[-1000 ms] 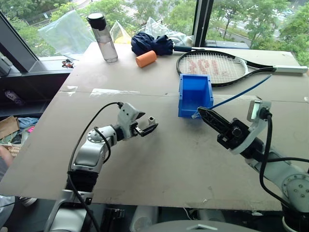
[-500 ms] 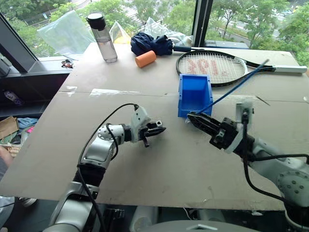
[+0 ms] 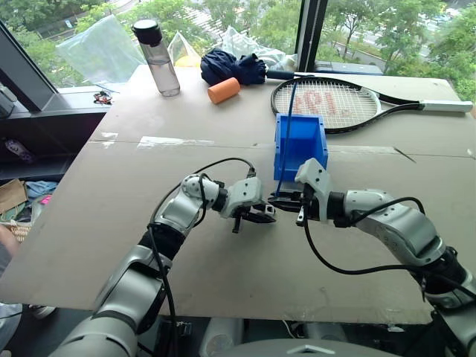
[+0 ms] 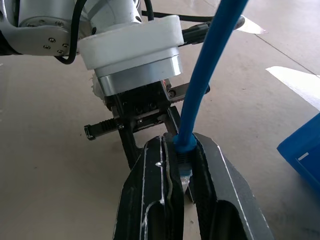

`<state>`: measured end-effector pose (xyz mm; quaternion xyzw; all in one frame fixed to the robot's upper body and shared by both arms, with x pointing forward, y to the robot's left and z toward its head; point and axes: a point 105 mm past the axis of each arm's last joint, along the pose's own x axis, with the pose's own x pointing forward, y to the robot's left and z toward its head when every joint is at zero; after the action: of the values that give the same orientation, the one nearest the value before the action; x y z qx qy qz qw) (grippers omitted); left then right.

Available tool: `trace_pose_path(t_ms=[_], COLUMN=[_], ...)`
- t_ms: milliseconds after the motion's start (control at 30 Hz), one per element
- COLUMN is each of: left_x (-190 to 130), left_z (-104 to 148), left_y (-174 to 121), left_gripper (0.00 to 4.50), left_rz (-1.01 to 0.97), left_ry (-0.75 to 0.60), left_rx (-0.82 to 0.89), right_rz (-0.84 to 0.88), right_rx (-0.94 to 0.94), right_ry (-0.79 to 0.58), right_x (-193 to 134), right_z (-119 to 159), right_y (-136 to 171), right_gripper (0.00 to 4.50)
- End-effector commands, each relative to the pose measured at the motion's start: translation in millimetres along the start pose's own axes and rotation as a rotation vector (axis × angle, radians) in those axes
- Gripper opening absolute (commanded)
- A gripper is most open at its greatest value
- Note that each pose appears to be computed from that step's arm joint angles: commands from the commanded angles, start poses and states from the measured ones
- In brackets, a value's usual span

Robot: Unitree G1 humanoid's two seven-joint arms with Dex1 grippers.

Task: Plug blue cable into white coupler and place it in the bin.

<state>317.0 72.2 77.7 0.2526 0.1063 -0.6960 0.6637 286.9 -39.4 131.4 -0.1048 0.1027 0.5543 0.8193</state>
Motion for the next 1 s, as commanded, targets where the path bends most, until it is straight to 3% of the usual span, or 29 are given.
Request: trace_pose_path(t_ms=[33, 533, 833, 1000], left_x=[3, 2, 3, 2], left_z=[5, 8, 12, 12], left_y=[0, 5, 6, 7], left_gripper=[0.55, 0.55, 0.55, 0.55], left_rz=[-0.029, -0.029, -0.034, -0.021], left_ry=[0.002, -0.006, -0.015, -0.022], left_rx=[0.033, 0.008, 0.01, 0.002], right_rz=[0.023, 0.095, 0.103, 0.105], right_rx=[-0.059, -0.068, -0.038, 0.002], right_ry=[-0.013, 0.101, 0.283, 0.31], right_x=[5, 11, 17, 17], right_z=[7, -18, -59, -73], right_y=[-1, 6, 6, 9], right_gripper=[0.0, 0.0, 0.0, 0.0])
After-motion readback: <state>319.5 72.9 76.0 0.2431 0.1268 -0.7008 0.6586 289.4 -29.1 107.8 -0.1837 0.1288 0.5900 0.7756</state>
